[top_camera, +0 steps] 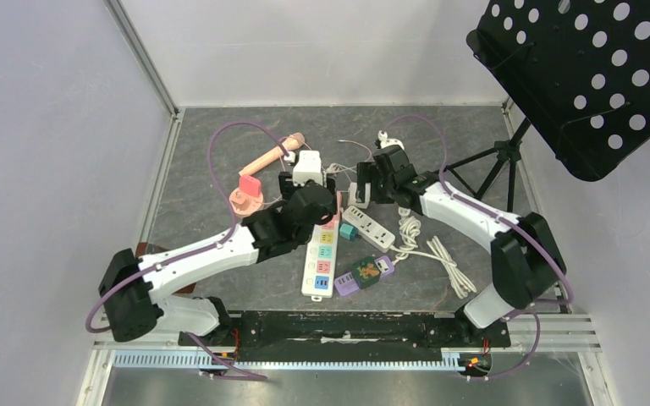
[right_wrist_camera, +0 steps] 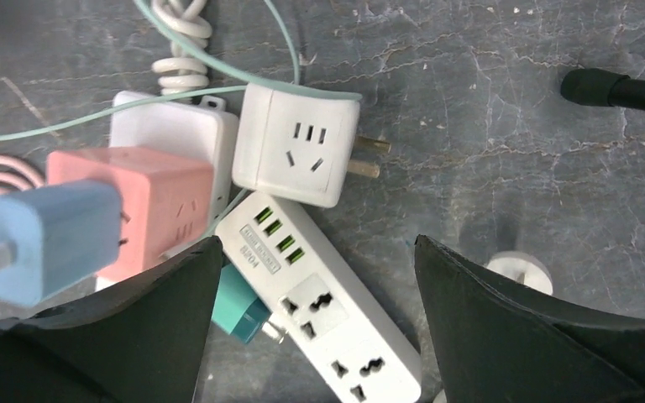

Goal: Insert the plug

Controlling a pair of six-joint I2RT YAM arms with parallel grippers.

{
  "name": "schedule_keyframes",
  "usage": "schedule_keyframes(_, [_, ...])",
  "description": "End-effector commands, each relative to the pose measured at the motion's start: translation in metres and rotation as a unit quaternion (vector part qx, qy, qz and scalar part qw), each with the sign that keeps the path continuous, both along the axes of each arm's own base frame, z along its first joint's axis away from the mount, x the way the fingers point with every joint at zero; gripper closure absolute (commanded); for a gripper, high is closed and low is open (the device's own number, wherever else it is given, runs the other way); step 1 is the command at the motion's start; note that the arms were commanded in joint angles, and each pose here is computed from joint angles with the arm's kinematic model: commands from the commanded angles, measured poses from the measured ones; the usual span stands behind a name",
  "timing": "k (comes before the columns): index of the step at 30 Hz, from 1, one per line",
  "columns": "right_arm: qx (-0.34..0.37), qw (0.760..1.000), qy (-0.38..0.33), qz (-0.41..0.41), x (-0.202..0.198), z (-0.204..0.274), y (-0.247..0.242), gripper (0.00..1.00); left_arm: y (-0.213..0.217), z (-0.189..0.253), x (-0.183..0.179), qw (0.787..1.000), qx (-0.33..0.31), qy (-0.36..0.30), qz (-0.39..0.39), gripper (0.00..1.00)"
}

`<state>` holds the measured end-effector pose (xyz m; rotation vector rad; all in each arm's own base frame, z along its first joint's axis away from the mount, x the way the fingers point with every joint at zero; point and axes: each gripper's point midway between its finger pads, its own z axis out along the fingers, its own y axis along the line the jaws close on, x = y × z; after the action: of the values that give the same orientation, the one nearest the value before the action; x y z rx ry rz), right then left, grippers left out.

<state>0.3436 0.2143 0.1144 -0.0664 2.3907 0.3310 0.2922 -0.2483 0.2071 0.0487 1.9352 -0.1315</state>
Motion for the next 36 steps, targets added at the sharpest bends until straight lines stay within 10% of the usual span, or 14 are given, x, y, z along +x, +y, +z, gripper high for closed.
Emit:
schedule_keyframes(1, [-0.01,0.999,-0.041,-0.01,0.03,0.008,0.013,0.14,0.006,0.032,-0.005,0.999,-0.026,-0.023,-0.013,0.21])
schedule_keyframes(12, [-0.038,0.998,-0.046,-0.027,0.052,-0.015,0.034,0.19,0.009,0.06,-0.008,0.997,-0.048,-0.047,-0.021,0.22])
schedule_keyframes(23, [-0.069,0.997,-0.021,-0.025,0.055,-0.037,0.036,0.39,0.007,0.066,-0.003,0.997,-0.044,-0.055,-0.028,0.21])
schedule_keyframes(29, [-0.071,0.997,-0.038,-0.008,0.06,-0.018,0.039,0.71,0.005,0.075,-0.001,0.996,-0.047,-0.062,-0.037,0.21])
schedule_keyframes(36, [-0.032,0.995,-0.082,0.039,0.067,0.039,0.045,0.74,0.001,0.087,0.002,0.995,-0.059,-0.07,-0.047,0.21])
